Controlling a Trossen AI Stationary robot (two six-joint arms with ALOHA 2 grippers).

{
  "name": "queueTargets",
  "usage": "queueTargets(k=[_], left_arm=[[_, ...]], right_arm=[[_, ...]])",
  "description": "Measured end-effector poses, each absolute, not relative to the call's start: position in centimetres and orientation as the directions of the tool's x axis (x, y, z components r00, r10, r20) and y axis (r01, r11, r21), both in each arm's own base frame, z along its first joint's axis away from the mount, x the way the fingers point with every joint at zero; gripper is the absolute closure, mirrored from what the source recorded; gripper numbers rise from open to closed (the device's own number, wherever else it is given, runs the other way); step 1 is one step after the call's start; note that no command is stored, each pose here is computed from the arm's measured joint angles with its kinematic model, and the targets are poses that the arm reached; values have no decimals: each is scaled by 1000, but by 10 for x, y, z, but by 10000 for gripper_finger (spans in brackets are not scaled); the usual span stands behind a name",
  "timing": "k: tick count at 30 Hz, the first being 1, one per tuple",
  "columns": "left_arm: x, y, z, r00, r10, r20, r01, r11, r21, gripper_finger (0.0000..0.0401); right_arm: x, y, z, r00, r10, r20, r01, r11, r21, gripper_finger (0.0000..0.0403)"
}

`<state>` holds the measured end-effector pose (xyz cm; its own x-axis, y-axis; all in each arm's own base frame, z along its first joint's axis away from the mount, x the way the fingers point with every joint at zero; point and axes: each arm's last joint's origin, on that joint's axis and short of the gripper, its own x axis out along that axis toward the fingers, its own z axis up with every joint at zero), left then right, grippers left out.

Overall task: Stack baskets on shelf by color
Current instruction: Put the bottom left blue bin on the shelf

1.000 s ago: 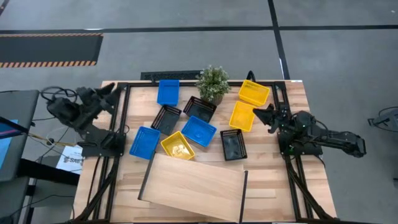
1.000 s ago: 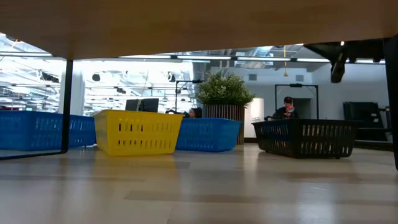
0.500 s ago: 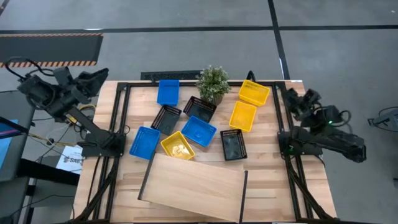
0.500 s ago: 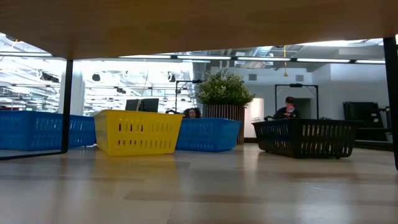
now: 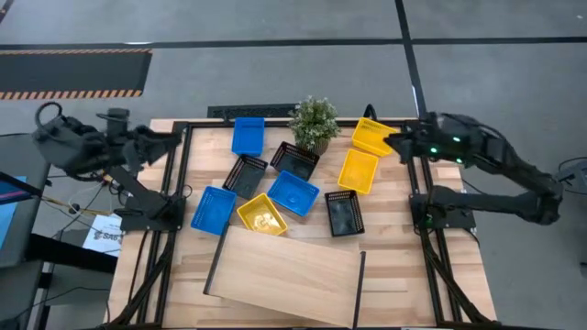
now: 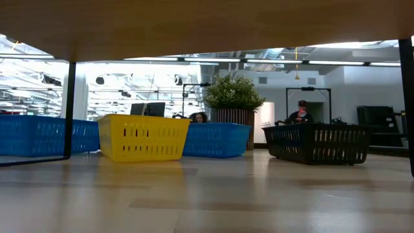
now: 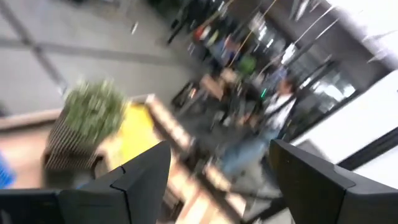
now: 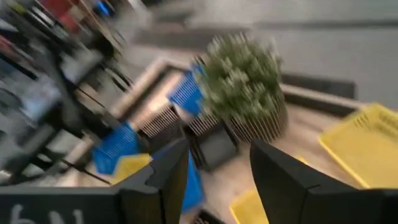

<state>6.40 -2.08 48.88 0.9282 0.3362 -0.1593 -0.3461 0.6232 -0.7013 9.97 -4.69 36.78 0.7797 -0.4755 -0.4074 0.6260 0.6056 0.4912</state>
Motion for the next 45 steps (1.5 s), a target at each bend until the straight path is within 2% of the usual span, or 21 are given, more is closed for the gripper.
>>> queueTargets(k=[5, 9, 11, 15, 18, 22, 25, 29, 31, 33, 37, 40, 45], left_arm=[[66, -19, 475, 884, 266, -384, -466, 562, -684, 136], [71, -20, 459, 787, 222, -576, -594, 526, -609, 136], [79, -21, 453, 724, 234, -649, -652, 539, -533, 136], [106, -21, 447, 654, 312, -689, -705, 582, -405, 136], [134, -20, 444, 649, 269, -712, -688, 606, -399, 136], [178, -24, 444, 725, 49, -687, -528, 680, -508, 136], [212, -31, 449, 806, -125, -578, -283, 777, -562, 136], [253, -38, 462, 902, -262, -342, 88, 889, -449, 136], [269, -40, 467, 934, -267, -239, 174, 921, -348, 136], [281, -41, 469, 948, -264, -176, 214, 942, -260, 136], [298, -44, 467, 941, -320, -110, 280, 919, -278, 136], [301, -35, 456, 923, -323, -210, 235, 904, -356, 136], [272, 1, 448, 899, -172, -403, -11, 911, -413, 136]], right_arm=[[121, -56, 361, 679, -428, -597, 724, 525, 447, 211], [134, -60, 344, 559, -343, -755, 812, 411, 415, 220], [134, -60, 337, 504, -302, -809, 845, 365, 391, 222], [133, -54, 331, 436, -253, -864, 878, 332, 346, 222], [132, -50, 331, 440, -240, -865, 869, 358, 343, 221], [127, -46, 334, 465, -241, -852, 845, 407, 347, 224], [125, -44, 336, 479, -242, -844, 830, 438, 345, 227], [121, -43, 337, 490, -244, -837, 812, 476, 336, 226], [119, -42, 338, 497, -248, -831, 804, 492, 334, 226], [118, -42, 339, 501, -249, -828, 799, 502, 332, 226], [116, -41, 340, 510, -252, -823, 794, 505, 337, 229], [116, -40, 340, 510, -249, -824, 792, 509, 336, 231], [117, -37, 340, 516, -235, -824, 778, 530, 337, 232]])
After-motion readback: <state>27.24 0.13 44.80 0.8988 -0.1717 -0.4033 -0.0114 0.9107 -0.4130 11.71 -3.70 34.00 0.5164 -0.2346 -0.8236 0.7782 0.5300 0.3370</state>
